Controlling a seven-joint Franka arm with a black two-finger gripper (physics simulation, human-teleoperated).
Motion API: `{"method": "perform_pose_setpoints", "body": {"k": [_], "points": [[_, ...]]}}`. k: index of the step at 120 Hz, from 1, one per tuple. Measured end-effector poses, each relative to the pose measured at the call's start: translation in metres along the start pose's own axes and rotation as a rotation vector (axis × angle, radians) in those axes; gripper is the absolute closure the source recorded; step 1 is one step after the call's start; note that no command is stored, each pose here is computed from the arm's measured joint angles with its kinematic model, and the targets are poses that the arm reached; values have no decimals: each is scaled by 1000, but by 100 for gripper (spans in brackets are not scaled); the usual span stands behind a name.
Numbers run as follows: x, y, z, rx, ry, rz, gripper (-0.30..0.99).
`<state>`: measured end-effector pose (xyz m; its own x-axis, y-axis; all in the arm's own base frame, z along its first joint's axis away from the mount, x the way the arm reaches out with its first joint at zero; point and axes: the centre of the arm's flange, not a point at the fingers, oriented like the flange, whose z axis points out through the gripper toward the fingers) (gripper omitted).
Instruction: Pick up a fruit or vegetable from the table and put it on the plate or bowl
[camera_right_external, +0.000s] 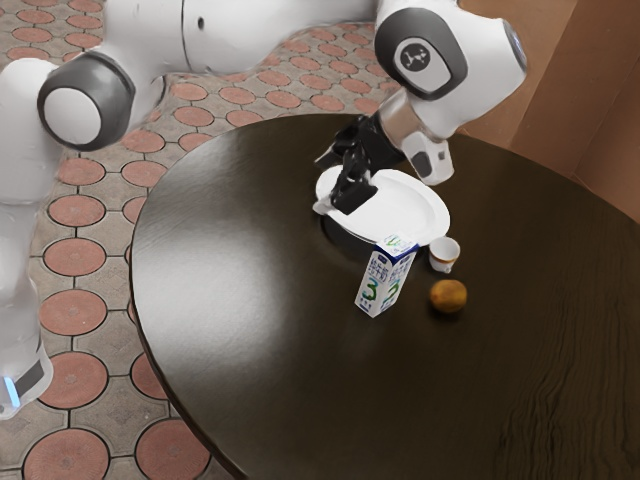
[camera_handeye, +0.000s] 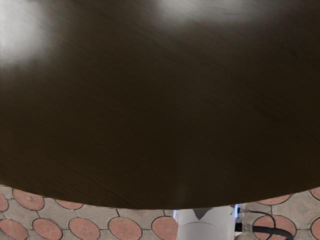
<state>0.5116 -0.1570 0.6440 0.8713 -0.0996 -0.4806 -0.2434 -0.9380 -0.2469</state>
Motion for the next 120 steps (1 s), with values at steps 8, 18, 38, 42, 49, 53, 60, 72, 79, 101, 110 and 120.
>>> {"method": "perform_pose_setpoints", "body": {"k": [8, 18, 38, 42, 49, 53, 60, 72, 79, 101, 110, 120], "points": [[-3, -6, 15, 44, 81, -70, 0], [14, -6, 13, 41, 201, -98, 0], [160, 21, -31, -188, 477, -39, 0], [173, 21, -34, -223, 508, -59, 0], [185, 18, -34, -272, 531, -109, 0], [187, 20, -34, -291, 527, -135, 0], [187, 23, -35, -317, 518, -178, 0], [187, 25, -32, -359, 484, -262, 0], [192, 26, -24, -366, 453, -310, 0], [208, 29, -1, -388, 373, -430, 0], [211, 24, 2, -399, 363, -479, 0], [215, 3, 7, -413, 355, -547, 0]]}}
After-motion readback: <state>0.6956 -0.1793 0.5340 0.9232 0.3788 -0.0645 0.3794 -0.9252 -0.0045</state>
